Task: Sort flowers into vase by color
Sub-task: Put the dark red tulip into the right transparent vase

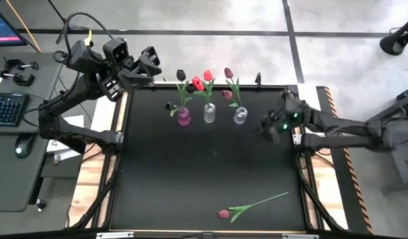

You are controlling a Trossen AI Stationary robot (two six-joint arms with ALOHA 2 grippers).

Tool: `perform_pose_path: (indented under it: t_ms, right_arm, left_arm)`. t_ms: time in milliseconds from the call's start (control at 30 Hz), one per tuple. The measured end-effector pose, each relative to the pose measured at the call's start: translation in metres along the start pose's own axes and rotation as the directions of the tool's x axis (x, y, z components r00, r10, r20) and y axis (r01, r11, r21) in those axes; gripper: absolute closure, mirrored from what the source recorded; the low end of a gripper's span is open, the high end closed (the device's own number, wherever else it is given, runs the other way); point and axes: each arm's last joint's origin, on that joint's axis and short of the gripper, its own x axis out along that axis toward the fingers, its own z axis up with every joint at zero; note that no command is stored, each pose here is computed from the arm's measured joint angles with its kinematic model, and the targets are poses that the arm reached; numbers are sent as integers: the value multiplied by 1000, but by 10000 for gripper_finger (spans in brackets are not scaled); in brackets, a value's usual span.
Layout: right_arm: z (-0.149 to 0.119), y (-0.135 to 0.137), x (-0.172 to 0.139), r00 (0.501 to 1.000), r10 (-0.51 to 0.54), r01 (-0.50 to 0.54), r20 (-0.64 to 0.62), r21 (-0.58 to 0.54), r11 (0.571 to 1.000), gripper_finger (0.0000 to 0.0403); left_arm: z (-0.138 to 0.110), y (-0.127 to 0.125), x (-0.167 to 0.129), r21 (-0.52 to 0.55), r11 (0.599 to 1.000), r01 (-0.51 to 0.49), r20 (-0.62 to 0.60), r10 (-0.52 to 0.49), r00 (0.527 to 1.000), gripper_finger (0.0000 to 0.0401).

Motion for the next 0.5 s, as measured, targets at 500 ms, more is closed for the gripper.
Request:
perform_pose_path:
  t_ms: [500]
  right_arm:
    - [-124,84,105,685,166,-224,-709,13,975,174]
  left_arm:
    - [0,0,0,68,998,1,-2,-1,1000,242]
